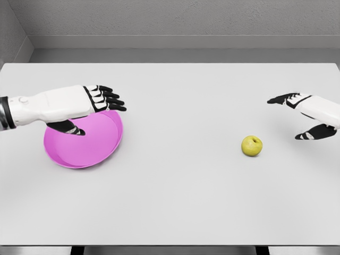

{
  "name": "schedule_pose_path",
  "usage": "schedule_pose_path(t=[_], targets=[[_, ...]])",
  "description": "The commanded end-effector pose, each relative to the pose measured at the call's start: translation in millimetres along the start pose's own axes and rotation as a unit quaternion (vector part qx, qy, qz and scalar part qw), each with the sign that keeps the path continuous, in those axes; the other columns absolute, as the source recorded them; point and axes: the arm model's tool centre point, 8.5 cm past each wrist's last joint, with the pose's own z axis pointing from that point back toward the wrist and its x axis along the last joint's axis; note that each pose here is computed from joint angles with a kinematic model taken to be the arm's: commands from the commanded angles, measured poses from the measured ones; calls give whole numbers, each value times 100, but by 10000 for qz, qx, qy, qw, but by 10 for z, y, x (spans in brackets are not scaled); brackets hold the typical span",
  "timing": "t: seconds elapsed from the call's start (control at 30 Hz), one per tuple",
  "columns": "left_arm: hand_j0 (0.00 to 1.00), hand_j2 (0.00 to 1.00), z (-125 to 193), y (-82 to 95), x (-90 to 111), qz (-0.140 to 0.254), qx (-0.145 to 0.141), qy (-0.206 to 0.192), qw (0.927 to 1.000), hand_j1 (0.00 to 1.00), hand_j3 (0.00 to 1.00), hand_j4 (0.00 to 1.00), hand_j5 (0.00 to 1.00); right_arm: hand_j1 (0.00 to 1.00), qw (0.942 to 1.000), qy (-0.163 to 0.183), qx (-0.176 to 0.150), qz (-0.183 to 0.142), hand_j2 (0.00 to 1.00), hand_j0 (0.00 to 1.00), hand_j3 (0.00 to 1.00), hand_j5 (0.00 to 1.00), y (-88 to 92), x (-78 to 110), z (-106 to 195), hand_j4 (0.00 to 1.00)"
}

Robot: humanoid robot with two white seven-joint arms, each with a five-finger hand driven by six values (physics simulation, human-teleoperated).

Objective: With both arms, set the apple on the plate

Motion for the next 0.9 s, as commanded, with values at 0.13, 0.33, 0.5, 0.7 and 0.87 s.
schedule_pose_path(t=[0.13, 0.33, 0.5, 0.7, 0.87], targets=[[100, 100, 6, 5, -5, 27, 21, 10, 10000, 100, 100, 100, 100, 98, 9990, -161, 385, -165, 98, 98, 98, 98, 271, 67, -123, 98], [100, 100, 4, 1, -4, 31, 15, 7, 10000, 100, 100, 100, 100, 98, 9978, -230, 526, -328, 98, 98, 98, 98, 421, 80, -191, 98], [100, 100, 1, -9, -1, 40, 4, 1, 10000, 100, 100, 100, 100, 100, 9958, -348, 514, -680, 100, 100, 100, 100, 511, 74, -219, 100], [100, 100, 1, -10, -2, 34, -1, 2, 10000, 100, 100, 100, 100, 100, 9948, -312, 561, -795, 100, 100, 100, 100, 591, 38, -254, 100], [100, 100, 1, -10, -2, 34, -1, 2, 10000, 100, 100, 100, 100, 100, 9955, -290, 453, -781, 100, 100, 100, 100, 505, 0, -294, 100]])
